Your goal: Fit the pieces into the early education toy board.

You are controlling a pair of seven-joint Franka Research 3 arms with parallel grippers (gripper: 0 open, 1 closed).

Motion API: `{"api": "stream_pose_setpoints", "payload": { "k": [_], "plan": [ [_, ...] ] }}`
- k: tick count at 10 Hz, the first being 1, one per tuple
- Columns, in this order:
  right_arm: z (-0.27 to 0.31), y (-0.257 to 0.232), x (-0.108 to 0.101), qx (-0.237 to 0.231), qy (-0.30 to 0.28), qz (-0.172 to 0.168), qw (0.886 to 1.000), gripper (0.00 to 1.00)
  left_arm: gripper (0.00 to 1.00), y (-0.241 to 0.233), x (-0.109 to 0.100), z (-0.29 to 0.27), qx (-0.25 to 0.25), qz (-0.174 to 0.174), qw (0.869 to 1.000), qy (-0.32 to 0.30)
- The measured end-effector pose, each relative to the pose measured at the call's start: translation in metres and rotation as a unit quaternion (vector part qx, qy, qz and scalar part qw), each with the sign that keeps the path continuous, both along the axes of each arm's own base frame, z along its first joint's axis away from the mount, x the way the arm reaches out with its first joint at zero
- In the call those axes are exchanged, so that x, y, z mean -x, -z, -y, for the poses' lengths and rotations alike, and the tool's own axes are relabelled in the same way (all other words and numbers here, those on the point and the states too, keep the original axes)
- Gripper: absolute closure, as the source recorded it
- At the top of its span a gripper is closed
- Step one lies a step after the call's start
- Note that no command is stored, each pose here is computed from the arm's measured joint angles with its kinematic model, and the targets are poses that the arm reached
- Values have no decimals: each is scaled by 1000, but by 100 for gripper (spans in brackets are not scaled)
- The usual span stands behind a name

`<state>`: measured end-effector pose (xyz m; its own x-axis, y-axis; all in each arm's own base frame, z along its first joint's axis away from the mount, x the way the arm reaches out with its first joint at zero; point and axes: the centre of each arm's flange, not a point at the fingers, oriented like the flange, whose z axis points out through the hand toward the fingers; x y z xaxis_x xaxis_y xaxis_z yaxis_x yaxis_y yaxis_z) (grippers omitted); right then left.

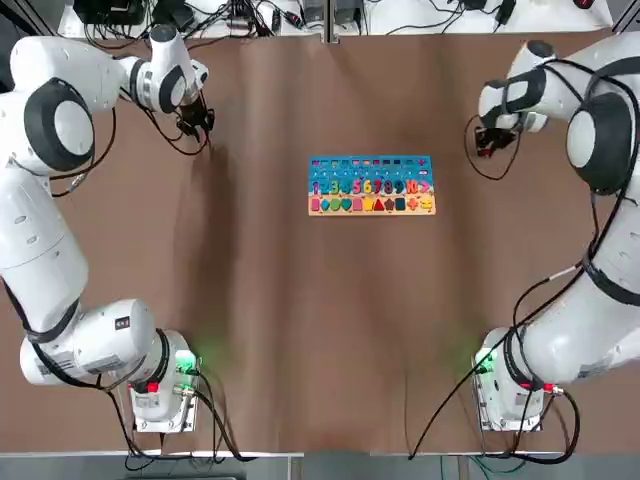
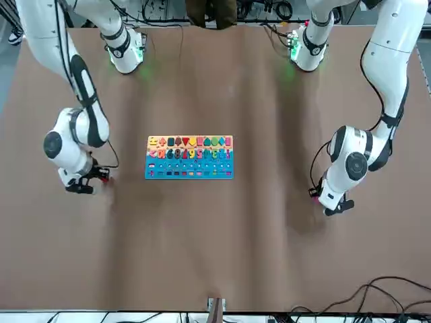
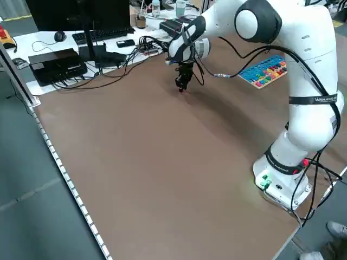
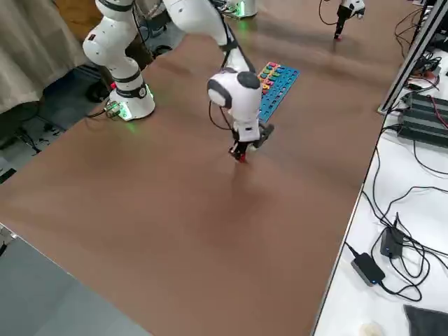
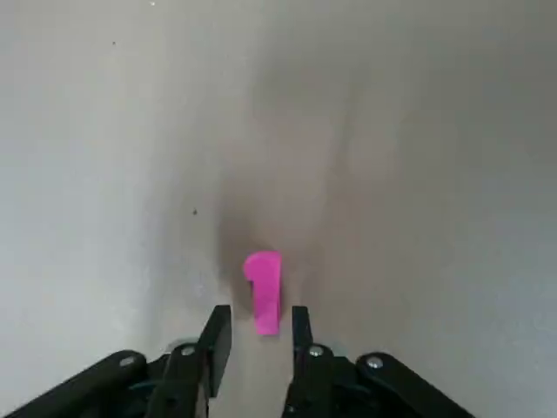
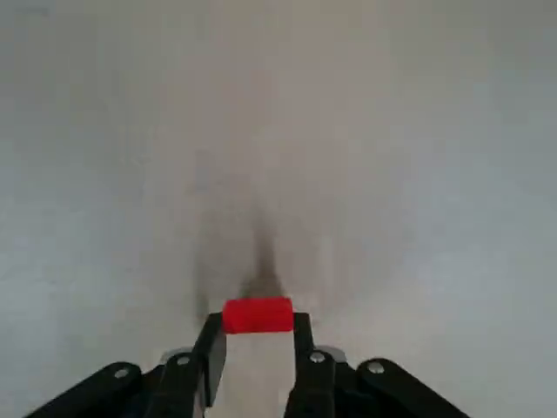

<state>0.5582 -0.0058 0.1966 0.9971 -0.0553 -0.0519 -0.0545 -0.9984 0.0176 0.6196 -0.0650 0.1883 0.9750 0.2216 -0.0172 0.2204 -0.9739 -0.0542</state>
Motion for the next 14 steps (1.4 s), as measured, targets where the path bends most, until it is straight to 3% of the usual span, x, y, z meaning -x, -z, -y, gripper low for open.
{"api": "stream_pose_setpoints", "payload": {
  "k": [6, 11, 14],
  "plan": [
    [-151, -16, 22, -9, 10, 0, 1000, 64, 70, 1, -1, 0, -2, 4, 1000, 4],
    [-188, -10, 40, -11, 0, -4, 1000, 64, 73, 5, -3, 1, -2, 8, 1000, 9],
    [-191, -4, 48, -9, -5, -6, 1000, 64, 87, 7, -4, -1, -2, 9, 1000, 9]
  ]
}}
